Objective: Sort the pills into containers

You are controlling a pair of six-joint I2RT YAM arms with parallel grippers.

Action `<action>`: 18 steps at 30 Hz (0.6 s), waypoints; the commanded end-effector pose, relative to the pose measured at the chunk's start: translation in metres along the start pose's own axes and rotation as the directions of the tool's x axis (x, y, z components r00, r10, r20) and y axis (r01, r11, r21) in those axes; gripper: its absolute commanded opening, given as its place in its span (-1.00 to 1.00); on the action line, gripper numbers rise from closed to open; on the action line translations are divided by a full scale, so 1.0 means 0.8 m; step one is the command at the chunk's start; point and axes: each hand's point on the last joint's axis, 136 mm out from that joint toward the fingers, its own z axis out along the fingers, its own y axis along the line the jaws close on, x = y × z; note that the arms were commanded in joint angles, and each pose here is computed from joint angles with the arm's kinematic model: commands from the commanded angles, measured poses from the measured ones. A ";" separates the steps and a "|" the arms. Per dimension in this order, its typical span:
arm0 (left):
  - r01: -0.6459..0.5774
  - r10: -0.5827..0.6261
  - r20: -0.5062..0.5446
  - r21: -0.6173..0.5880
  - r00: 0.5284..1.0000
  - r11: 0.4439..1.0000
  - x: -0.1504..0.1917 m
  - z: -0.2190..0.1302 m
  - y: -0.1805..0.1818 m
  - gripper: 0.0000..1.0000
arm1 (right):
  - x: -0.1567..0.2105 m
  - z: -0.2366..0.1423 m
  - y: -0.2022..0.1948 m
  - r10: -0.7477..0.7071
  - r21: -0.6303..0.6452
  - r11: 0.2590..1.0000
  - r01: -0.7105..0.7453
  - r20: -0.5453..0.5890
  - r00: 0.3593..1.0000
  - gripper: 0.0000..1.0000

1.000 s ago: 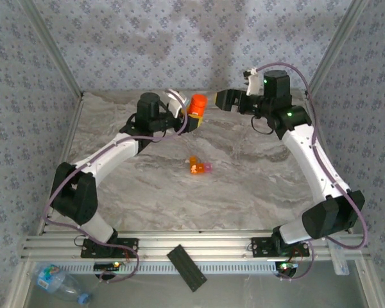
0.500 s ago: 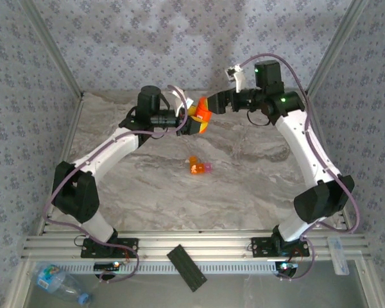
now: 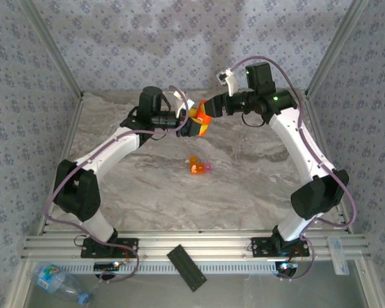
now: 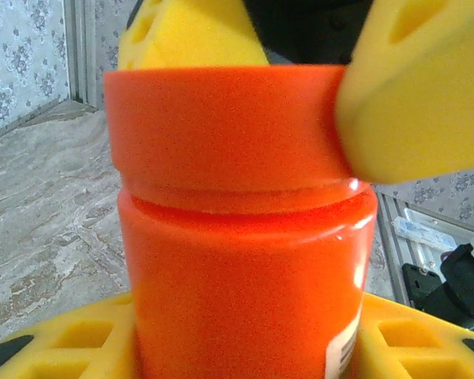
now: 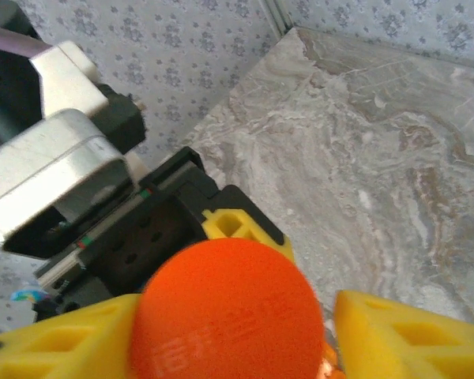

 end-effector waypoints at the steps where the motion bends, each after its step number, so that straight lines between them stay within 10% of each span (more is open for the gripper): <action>1: -0.056 0.054 0.032 0.040 0.998 0.998 -0.024 -0.001 -0.017 -1.00 | -0.005 -0.003 0.009 0.000 -0.019 1.000 0.000 0.003 1.000 0.07; 18: -0.153 0.212 0.129 -0.360 0.969 0.920 -0.045 0.016 0.016 -1.00 | 0.023 0.065 -0.052 0.315 0.294 0.884 -0.363 0.198 0.928 -0.08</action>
